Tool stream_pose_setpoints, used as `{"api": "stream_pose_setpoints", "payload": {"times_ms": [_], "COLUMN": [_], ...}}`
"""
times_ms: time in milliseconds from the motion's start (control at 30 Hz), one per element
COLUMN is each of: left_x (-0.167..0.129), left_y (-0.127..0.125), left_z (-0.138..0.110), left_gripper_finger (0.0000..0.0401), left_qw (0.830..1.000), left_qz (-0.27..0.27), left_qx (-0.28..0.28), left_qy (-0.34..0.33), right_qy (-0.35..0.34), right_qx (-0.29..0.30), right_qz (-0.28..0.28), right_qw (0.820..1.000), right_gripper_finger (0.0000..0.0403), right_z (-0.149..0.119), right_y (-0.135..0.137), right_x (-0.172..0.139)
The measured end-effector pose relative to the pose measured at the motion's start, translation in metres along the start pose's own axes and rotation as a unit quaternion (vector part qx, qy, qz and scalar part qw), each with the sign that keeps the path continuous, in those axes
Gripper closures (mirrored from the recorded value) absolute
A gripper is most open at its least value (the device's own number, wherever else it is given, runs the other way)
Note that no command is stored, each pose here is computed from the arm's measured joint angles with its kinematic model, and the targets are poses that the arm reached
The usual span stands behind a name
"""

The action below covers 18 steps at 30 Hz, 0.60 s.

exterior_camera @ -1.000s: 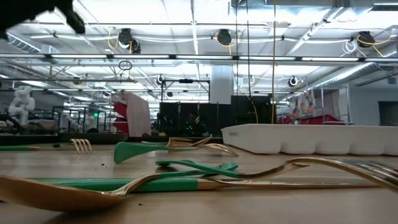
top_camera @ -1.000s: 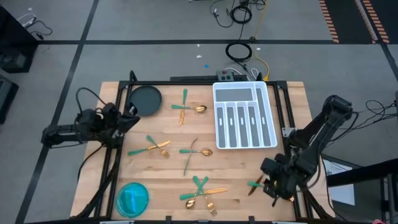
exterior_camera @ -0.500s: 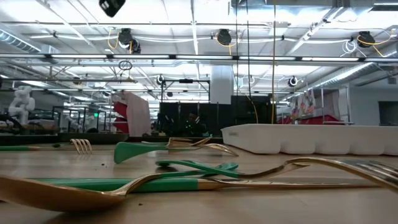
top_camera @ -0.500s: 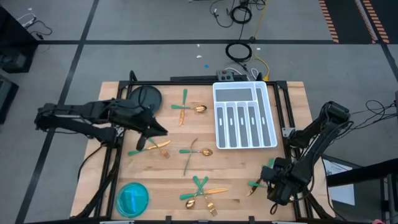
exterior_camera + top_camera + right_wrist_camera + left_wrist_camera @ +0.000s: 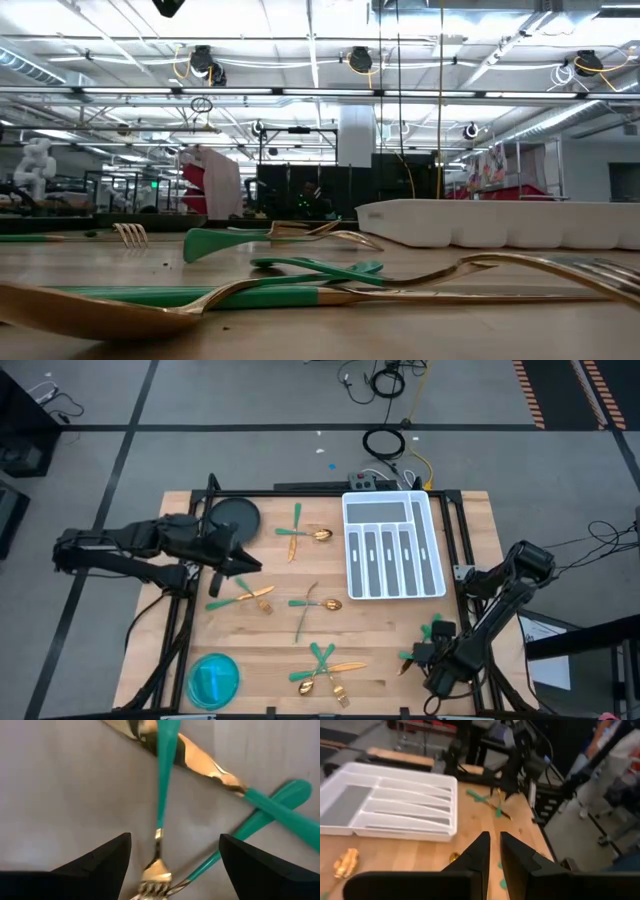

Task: Sort silverware
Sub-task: Put the bottom right green fork on the silverware tray

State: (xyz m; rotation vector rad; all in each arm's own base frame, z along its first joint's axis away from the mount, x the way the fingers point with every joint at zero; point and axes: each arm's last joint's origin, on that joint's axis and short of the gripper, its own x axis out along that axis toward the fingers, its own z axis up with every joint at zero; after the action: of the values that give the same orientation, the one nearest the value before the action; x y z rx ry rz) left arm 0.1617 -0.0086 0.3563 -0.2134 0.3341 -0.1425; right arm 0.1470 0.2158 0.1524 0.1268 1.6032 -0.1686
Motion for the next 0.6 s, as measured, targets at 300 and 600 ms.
{"api": "stream_pose_setpoints", "payload": {"times_ms": [300, 600], "left_x": [-0.0049, -0.0040], "left_y": [-0.0001, 0.0004], "left_z": [0.0038, 0.0040], "left_gripper_finger": [0.0351, 0.0351], "left_qw": [0.999, 0.998], "left_qz": [0.013, 0.019], "left_qx": [-0.024, -0.054], "left_qy": [-0.026, -0.028], "right_qy": [-0.020, -0.023], "right_qx": [0.004, 0.008], "right_qz": [-0.045, -0.005], "right_qw": [0.999, 1.000], "right_gripper_finger": [0.0106, 0.0106], "right_z": [0.0035, 0.0056], "right_y": [-0.0037, 0.0034], "right_x": [0.0071, 0.0073]}}
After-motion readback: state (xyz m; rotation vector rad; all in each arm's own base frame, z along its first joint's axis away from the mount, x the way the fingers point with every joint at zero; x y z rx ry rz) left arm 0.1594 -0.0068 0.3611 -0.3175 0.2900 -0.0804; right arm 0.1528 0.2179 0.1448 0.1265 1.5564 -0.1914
